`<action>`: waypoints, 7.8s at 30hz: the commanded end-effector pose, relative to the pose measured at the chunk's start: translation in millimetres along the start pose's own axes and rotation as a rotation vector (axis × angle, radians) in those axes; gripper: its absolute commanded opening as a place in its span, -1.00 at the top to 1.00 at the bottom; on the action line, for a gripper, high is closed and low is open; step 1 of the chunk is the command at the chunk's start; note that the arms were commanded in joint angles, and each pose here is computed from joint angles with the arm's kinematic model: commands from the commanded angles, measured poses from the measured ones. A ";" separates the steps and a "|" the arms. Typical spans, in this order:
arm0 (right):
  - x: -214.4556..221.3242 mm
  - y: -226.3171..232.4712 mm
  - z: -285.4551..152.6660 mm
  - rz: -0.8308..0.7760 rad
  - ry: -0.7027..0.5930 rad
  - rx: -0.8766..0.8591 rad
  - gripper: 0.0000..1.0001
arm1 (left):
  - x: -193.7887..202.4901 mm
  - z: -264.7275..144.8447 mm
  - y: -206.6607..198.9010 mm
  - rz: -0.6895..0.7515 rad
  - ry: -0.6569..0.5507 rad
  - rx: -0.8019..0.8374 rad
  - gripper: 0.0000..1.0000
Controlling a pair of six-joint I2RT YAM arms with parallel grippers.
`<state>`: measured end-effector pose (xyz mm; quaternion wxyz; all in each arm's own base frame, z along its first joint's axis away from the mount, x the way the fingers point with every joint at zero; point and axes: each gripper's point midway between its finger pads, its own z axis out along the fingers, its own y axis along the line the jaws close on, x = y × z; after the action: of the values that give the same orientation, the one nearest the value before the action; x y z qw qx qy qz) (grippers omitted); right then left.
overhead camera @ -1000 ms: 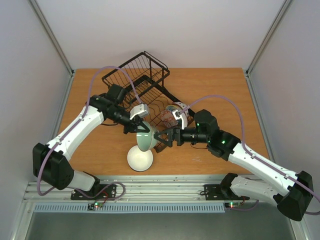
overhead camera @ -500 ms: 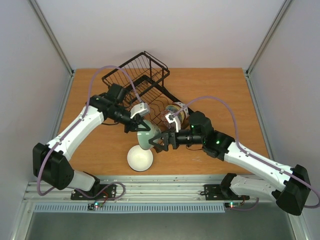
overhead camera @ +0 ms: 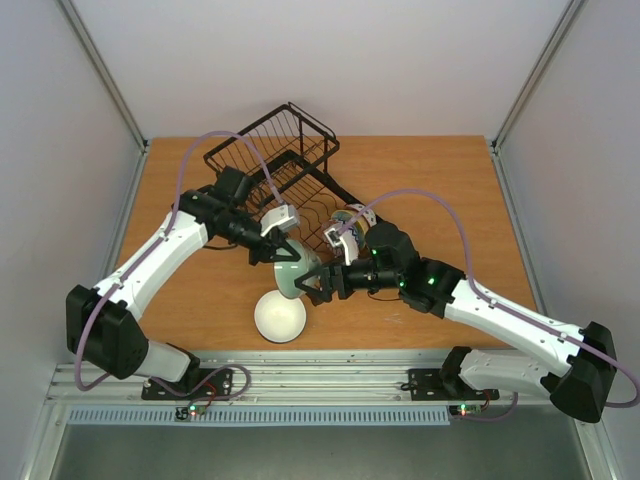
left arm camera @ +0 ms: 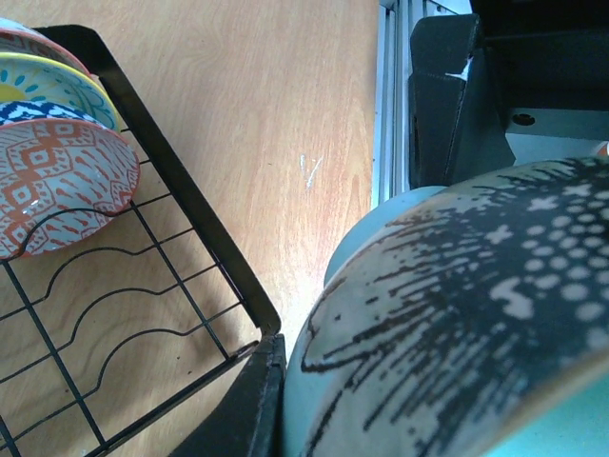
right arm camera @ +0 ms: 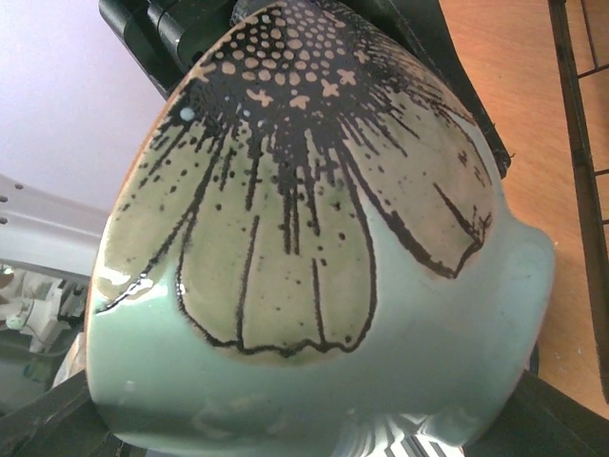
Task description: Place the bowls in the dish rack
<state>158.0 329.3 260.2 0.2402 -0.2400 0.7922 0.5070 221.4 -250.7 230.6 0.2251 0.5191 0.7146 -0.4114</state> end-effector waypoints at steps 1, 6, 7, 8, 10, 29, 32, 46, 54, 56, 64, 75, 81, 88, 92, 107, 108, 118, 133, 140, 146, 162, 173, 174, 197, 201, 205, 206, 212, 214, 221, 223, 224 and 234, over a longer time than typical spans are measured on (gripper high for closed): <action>-17.0 16.5 -9.3 -0.074 -0.058 -0.003 0.33 | -17.5 -0.5 -1.7 0.036 -0.062 0.022 0.99; -20.4 4.3 -17.5 -0.109 -0.040 0.119 0.62 | -15.7 -0.5 14.8 0.035 -0.053 -0.071 0.43; -21.7 2.2 -19.6 -0.113 -0.037 0.142 0.66 | -15.7 -1.6 16.7 0.038 -0.054 -0.089 0.32; -21.6 0.0 -21.6 -0.137 -0.028 0.164 0.71 | -16.6 -2.7 18.9 0.045 -0.056 -0.109 0.25; -23.5 -2.5 -26.4 -0.167 -0.015 0.205 0.80 | -17.2 -5.7 24.7 0.045 -0.055 -0.159 0.11; -29.6 -122.5 -22.9 -0.393 0.501 0.907 0.97 | -30.7 -112.8 104.7 0.087 -0.098 -0.992 -0.78; -28.1 -134.0 -16.8 -0.419 0.543 0.938 0.97 | -29.2 -125.4 114.0 0.068 -0.110 -1.070 -0.80; -29.1 -166.7 9.8 -0.465 0.607 1.018 0.97 | -30.0 -132.4 116.6 0.048 -0.131 -1.099 -0.84; -38.7 -150.3 17.3 -0.490 0.540 0.988 0.97 | -38.3 -134.2 104.2 0.050 -0.149 -1.057 -0.84; -40.1 -153.6 22.2 -0.495 0.532 0.992 0.97 | -39.6 -140.8 105.1 0.051 -0.155 -1.092 -0.84; -41.5 -159.6 40.6 -0.508 0.519 0.992 0.97 | -45.9 -174.1 105.6 0.041 -0.180 -1.247 -0.85; -32.3 -179.2 62.2 -0.542 0.573 1.037 0.97 | -47.8 -175.3 99.5 0.044 -0.190 -1.233 -0.87; -23.0 -195.4 65.5 -0.568 0.621 1.091 0.97 | -51.2 -179.2 90.7 0.050 -0.200 -1.223 -0.87; -18.1 -205.7 69.7 -0.583 0.647 1.114 0.97 | -52.5 -181.4 86.5 0.057 -0.206 -1.223 -0.89; -12.3 -208.5 75.8 -0.592 0.678 1.090 0.97 | -51.2 -180.2 87.2 0.060 -0.205 -1.222 -0.90; -9.6 -218.9 71.2 -0.592 0.714 1.098 -0.10 | -46.2 -169.2 94.6 0.055 -0.184 -1.193 -0.94; -11.6 -219.5 70.0 -0.595 0.708 1.111 -0.22 | -46.3 -168.7 94.9 0.054 -0.185 -1.192 -0.94; -23.9 -220.6 59.5 -0.602 0.663 1.188 -0.97 | -44.9 -164.8 96.6 0.054 -0.178 -1.179 -0.95; -63.6 -209.3 30.0 -0.612 0.468 1.341 -0.97 | -43.5 -160.0 98.0 0.051 -0.175 -1.161 -0.96; -74.3 -214.3 11.5 -0.577 0.414 1.410 -0.97 | -43.1 -159.6 98.3 0.052 -0.174 -1.160 -0.97; -77.7 -208.5 4.2 -0.554 0.360 1.404 -0.97 | -42.7 -158.8 98.4 0.052 -0.174 -1.157 -0.97; 19.6 -93.6 21.7 -0.166 0.374 0.564 -0.10 | -36.1 -109.6 75.8 0.095 -0.127 -0.857 -0.98; 65.9 -90.0 69.2 -0.154 0.447 0.455 0.02 | -32.0 -92.7 66.9 0.100 -0.109 -0.747 -0.97; 67.6 -91.7 72.7 -0.156 0.454 0.457 0.03 | -32.0 -92.3 67.0 0.100 -0.109 -0.745 -0.97; 70.7 -119.3 96.1 -0.253 0.477 0.591 0.95 | -27.7 -87.2 71.2 0.094 -0.094 -0.735 -0.98; 65.6 -116.1 93.0 -0.263 0.460 0.597 0.97 | -27.9 -87.3 70.9 0.094 -0.094 -0.734 -0.98; 56.1 -106.1 87.0 -0.277 0.430 0.583 0.97 | -26.4 -85.7 70.3 0.094 -0.088 -0.726 -0.97; 53.2 -103.0 85.2 -0.279 0.421 0.578 0.97 | -26.0 -85.4 70.1 0.094 -0.087 -0.724 -0.97; 21.6 -84.9 65.7 -0.314 0.299 0.597 0.97 | -23.7 -81.3 65.1 0.102 -0.075 -0.689 -0.81; 12.3 -79.3 59.2 -0.321 0.262 0.603 0.97 | -24.0 -79.7 62.4 0.102 -0.074 -0.671 -0.74; -10.2 -72.4 41.0 -0.356 0.199 0.662 0.97 | -18.8 -68.1 54.2 0.078 -0.042 -0.578 -0.63; -14.4 -76.9 37.7 -0.371 0.196 0.701 0.97 | -17.4 -64.7 51.7 0.071 -0.032 -0.549 -0.59; -16.6 -79.1 35.8 -0.379 0.193 0.721 0.97 | -16.5 -63.0 50.5 0.066 -0.028 -0.535 -0.56; -50.4 -100.2 14.3 -0.441 0.122 0.950 0.97 | -6.8 -46.2 38.7 0.026 0.035 -0.398 -0.41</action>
<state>237.6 316.8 186.2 0.3174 -0.3228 0.8902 0.0504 272.5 -205.0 246.2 0.3380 0.4651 0.7864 -0.2258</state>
